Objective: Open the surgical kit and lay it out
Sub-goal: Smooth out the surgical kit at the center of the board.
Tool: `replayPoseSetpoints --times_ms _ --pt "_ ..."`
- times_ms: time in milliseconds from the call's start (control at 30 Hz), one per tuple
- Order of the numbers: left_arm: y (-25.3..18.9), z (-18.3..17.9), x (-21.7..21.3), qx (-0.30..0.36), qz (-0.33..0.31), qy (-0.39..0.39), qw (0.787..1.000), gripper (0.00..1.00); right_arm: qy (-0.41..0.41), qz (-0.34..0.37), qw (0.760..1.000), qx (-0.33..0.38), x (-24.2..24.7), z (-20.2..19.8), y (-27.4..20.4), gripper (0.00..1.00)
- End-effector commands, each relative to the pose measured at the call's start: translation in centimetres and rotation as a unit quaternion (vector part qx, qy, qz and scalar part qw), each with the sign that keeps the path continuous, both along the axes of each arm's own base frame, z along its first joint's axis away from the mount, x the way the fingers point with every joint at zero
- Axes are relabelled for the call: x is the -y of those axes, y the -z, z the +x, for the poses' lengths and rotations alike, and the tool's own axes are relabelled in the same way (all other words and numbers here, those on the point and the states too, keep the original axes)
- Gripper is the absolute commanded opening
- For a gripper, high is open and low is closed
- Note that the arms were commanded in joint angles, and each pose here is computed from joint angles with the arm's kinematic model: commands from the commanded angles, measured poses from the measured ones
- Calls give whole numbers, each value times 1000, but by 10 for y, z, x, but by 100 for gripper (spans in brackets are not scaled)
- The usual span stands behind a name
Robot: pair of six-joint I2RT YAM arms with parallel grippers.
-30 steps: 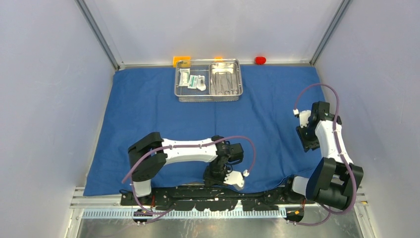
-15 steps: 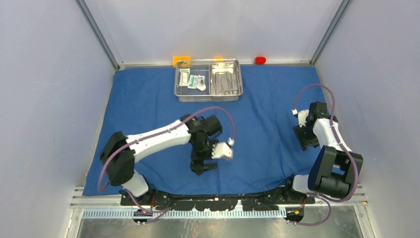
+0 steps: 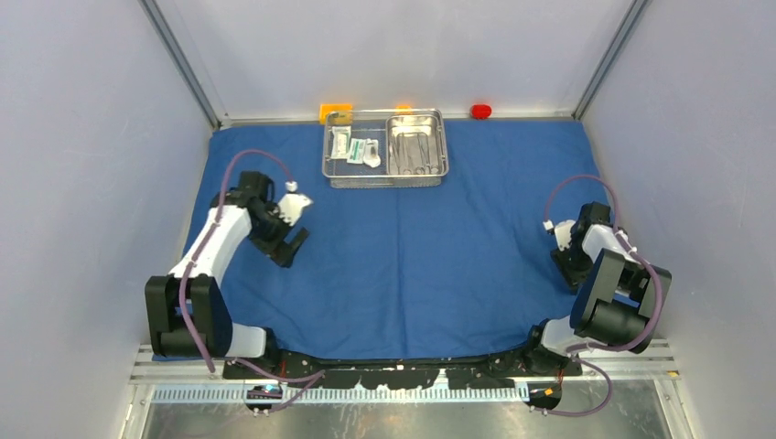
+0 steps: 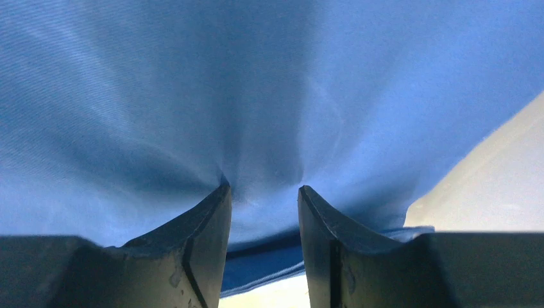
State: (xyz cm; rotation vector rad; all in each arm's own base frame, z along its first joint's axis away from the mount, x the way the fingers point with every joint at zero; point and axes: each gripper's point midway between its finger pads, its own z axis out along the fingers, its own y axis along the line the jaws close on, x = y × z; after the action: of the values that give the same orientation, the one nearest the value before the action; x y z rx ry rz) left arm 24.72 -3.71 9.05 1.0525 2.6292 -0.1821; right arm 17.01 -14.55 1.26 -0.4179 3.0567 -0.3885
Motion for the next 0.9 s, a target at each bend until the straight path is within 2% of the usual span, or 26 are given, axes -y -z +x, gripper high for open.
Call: replayPoseSetpoints --times_ms 0,100,233,367,533,867 --pt "13 3 -66 0 33 -66 997 86 -3 -25 1000 -5 27 -4 38 47" --pt "23 -7 -109 -26 40 -121 991 85 8 -27 999 -20 43 -21 47 44" --pt "31 -21 -142 -43 48 -145 987 84 21 -19 999 -30 47 -38 52 43" --pt "43 -36 -152 -60 68 -134 987 84 20 -7 999 -34 36 -50 50 43" --pt "65 -60 -171 -88 127 -118 981 82 15 -22 999 -40 35 -61 44 43" --pt "88 -98 -205 -118 180 -112 970 79 7 -38 998 -44 35 -70 29 43"
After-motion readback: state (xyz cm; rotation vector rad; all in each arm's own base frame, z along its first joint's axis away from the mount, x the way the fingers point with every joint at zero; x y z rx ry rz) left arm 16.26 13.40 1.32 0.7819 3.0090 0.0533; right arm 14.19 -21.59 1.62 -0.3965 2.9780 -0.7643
